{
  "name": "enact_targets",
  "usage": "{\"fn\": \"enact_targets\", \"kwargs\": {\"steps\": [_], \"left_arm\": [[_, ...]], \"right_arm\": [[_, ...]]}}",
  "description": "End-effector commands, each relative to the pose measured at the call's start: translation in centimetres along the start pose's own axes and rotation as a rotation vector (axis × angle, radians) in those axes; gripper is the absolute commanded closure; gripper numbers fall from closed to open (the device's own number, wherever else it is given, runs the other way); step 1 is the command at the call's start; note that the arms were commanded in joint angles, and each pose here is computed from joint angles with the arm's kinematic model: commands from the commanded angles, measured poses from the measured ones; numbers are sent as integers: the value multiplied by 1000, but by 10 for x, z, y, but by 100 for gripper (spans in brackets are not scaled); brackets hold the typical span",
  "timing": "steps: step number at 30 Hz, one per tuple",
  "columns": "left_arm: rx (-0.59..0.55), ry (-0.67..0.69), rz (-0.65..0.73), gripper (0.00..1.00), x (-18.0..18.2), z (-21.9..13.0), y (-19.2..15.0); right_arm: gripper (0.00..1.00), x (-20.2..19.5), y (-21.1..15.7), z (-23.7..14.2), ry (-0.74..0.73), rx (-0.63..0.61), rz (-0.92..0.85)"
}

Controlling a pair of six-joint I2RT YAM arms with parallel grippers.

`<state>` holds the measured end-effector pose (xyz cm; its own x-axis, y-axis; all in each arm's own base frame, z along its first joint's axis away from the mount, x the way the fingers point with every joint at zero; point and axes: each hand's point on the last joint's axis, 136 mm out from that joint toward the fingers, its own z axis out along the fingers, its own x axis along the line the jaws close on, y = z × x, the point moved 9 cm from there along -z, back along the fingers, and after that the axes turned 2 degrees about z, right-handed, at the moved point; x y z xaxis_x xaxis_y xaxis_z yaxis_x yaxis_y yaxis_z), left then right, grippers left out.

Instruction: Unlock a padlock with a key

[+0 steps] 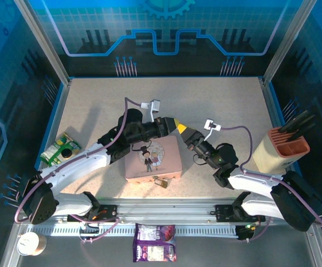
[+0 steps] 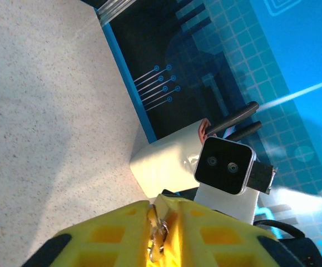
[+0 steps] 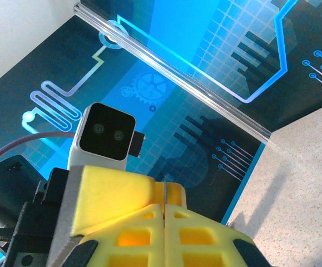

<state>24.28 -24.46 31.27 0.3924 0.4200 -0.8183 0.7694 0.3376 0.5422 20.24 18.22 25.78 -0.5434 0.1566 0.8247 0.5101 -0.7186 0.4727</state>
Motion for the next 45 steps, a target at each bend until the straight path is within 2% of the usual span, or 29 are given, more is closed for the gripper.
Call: {"fn": "enact_targets", "kwargs": {"steps": [1, 6, 10, 11, 15, 17, 21, 25, 29, 33, 38, 45], "left_arm": [[-8, -46, 13, 86, -8, 1, 5], [-28, -48, 18, 100, -8, 0, 6], [-77, -60, 18, 100, -7, -4, 7], [-89, -64, 16, 100, -6, -5, 7], [-121, -80, 18, 100, -7, -9, 8], [-116, -90, 21, 100, -9, -9, 8], [-98, -131, 24, 100, -15, -7, 7], [-88, -150, 25, 100, -20, -4, 4], [-83, -159, 25, 100, -21, -2, 2], [-89, -160, 22, 100, -21, -4, 3], [-98, -144, 30, 100, -21, -9, 2], [-110, -132, 33, 100, -20, -10, 2]], "right_arm": [[100, 9, 3, 4, 40, -23, 6], [100, 10, 3, 4, 29, -17, 17], [80, 9, 5, 2, 5, -19, 33], [71, 8, 6, 1, -1, -24, 44], [49, 8, 12, 0, 8, -44, 81], [42, 8, 13, 0, 8, -45, 89], [37, 9, 15, 3, 22, -33, 100], [39, 13, 16, 6, 60, -23, 116], [47, 21, 18, 10, 134, -17, 129], [58, 24, 18, 14, 178, 0, 151], [74, 20, 15, 15, 167, 14, 167], [89, 17, 13, 17, 148, 32, 179]]}}
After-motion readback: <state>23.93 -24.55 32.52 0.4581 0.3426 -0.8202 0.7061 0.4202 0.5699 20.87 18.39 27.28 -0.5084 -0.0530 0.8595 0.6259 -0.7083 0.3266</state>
